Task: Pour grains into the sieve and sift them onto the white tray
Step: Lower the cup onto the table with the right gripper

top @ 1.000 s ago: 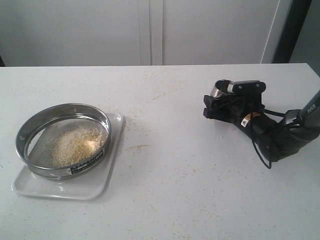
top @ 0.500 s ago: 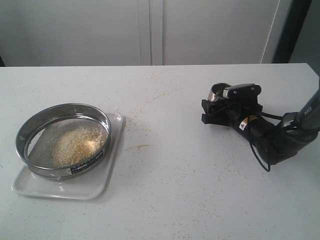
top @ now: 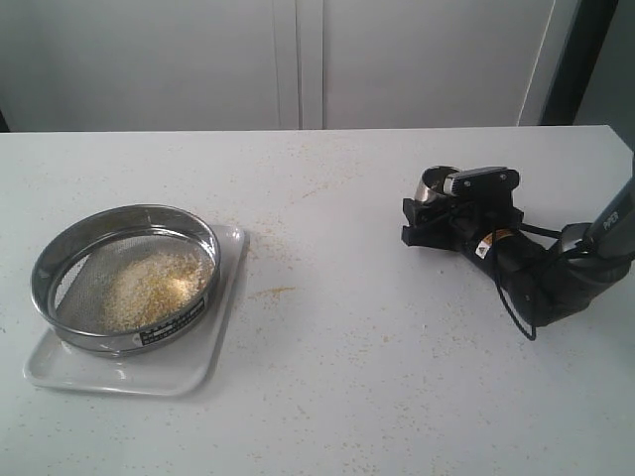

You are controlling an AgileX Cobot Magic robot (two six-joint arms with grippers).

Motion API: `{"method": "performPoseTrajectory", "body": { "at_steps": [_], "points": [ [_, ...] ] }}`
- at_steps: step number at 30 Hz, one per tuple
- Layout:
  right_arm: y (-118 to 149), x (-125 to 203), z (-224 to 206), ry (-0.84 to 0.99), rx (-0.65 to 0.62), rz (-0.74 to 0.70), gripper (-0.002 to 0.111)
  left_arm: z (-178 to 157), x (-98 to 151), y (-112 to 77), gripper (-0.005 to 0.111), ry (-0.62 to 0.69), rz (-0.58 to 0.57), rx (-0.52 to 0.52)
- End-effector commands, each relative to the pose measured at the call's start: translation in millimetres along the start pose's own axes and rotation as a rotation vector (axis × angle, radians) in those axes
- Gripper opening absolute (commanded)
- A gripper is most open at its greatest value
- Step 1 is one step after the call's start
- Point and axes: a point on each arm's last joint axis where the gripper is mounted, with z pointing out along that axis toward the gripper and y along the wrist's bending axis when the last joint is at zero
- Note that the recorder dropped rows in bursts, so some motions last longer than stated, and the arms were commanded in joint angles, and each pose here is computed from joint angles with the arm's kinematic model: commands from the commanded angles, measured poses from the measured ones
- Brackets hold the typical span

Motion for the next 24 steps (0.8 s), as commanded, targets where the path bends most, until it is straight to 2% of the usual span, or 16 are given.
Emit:
{"method": "performPoseTrajectory", "body": {
  "at_steps": [1, 12, 14, 16, 17, 18, 20, 22, 24],
  "points": [
    [-2.3, -3.2, 1.1, -0.007, 0.009, -0.034, 0.000, 1.2, 4.1, -0.5, 0.000, 0.018, -0.009, 0.003],
    [-3.1, -1.3, 2.2, 0.025, 0.014, -0.063, 0.000, 1.2, 4.1, -0.5, 0.000, 0.018, -0.009, 0.003],
    [-3.0, -1.1, 2.2, 0.027, 0.013, -0.067, 0.005, 1.2, 4.1, -0.5, 0.000, 0.018, -0.009, 0.003],
    [-3.0, -1.1, 2.2, 0.027, 0.013, -0.067, 0.019, 1.2, 4.1, -0.5, 0.000, 0.018, -0.009, 0.003],
    [-2.2, -0.9, 2.4, 0.029, 0.011, -0.069, 0.031, 1.2, 4.1, -0.5, 0.000, 0.018, -0.009, 0.003],
    [-2.2, -0.7, 2.4, 0.031, 0.011, -0.069, 0.036, 1.2, 4.1, -0.5, 0.000, 0.018, -0.009, 0.003],
    [-2.2, -0.7, 2.4, 0.031, 0.011, -0.069, 0.058, 1.2, 4.1, -0.5, 0.000, 0.018, -0.009, 0.003],
    [-2.2, -0.7, 2.4, 0.031, 0.011, -0.080, 0.073, 1.2, 4.1, -0.5, 0.000, 0.018, -0.009, 0.003],
    [-2.2, -0.7, 2.4, 0.031, 0.011, -0.087, 0.080, 1.2, 4.1, -0.5, 0.000, 0.018, -0.009, 0.003]
  ]
}}
